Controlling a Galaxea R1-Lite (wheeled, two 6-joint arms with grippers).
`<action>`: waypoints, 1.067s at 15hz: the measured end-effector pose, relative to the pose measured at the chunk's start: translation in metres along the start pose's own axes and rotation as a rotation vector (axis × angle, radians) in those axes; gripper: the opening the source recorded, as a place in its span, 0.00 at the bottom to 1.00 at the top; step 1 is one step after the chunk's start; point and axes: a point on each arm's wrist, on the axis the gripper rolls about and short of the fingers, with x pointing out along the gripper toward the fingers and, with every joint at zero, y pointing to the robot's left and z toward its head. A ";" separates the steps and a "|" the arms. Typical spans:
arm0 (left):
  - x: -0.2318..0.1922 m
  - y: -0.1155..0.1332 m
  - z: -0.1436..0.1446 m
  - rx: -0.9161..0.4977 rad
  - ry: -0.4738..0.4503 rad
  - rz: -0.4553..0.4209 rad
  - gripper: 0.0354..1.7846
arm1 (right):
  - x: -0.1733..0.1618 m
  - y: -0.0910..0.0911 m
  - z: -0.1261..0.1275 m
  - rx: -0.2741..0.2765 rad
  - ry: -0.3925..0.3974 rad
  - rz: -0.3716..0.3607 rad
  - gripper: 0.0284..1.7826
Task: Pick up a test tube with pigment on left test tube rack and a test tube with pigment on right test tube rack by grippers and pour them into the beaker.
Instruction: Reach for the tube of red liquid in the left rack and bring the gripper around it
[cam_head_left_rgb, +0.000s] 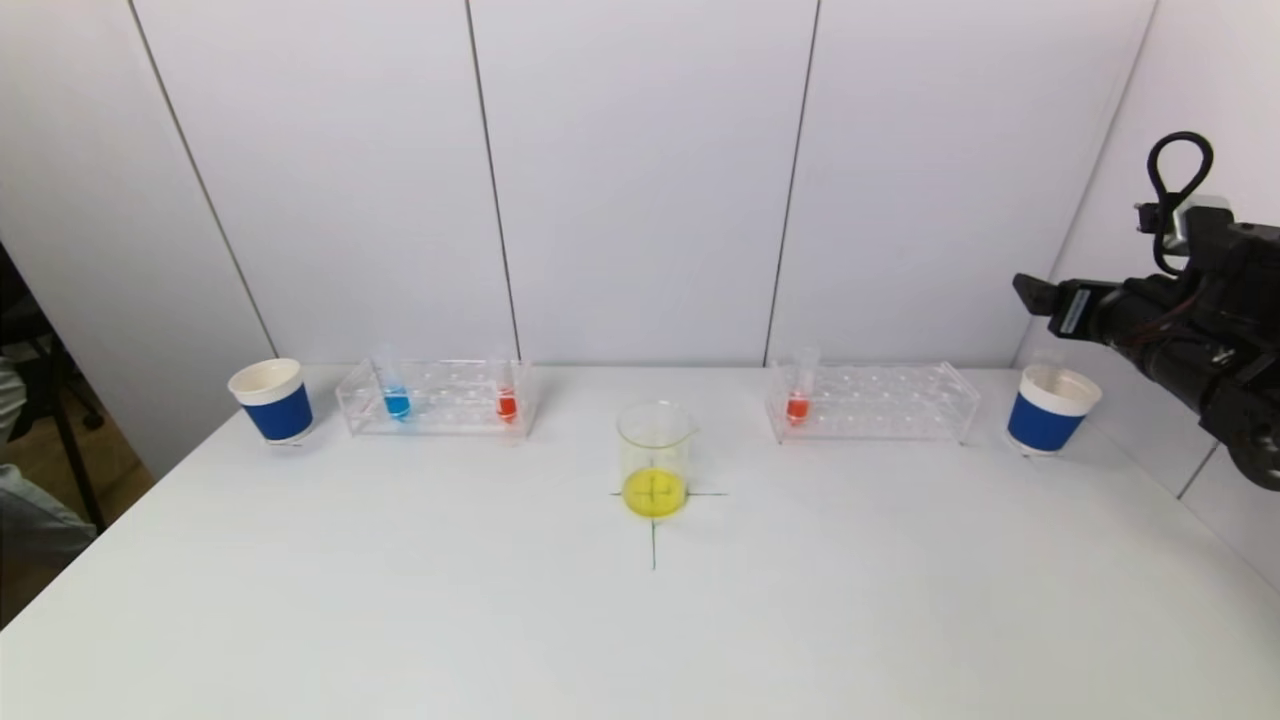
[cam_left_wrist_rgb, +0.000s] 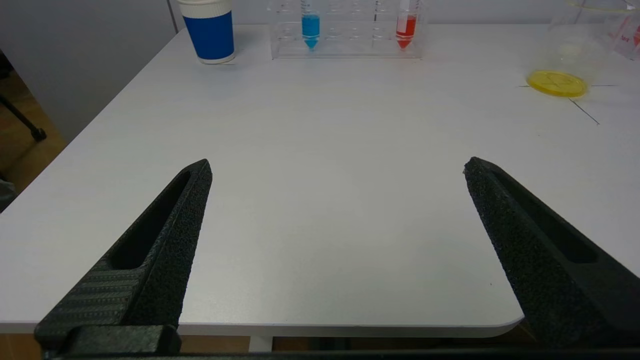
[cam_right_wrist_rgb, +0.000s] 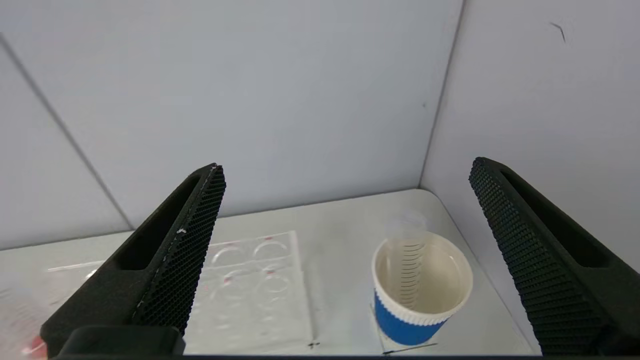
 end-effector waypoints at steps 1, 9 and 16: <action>0.000 0.000 0.000 0.000 0.000 0.000 0.99 | -0.014 0.005 0.007 0.000 -0.013 0.017 0.99; 0.000 0.000 0.000 0.000 0.000 0.000 0.99 | -0.146 0.015 0.029 0.011 -0.109 0.119 0.99; 0.000 0.000 0.000 0.000 0.000 0.000 0.99 | -0.237 -0.007 0.018 0.025 -0.233 0.038 0.99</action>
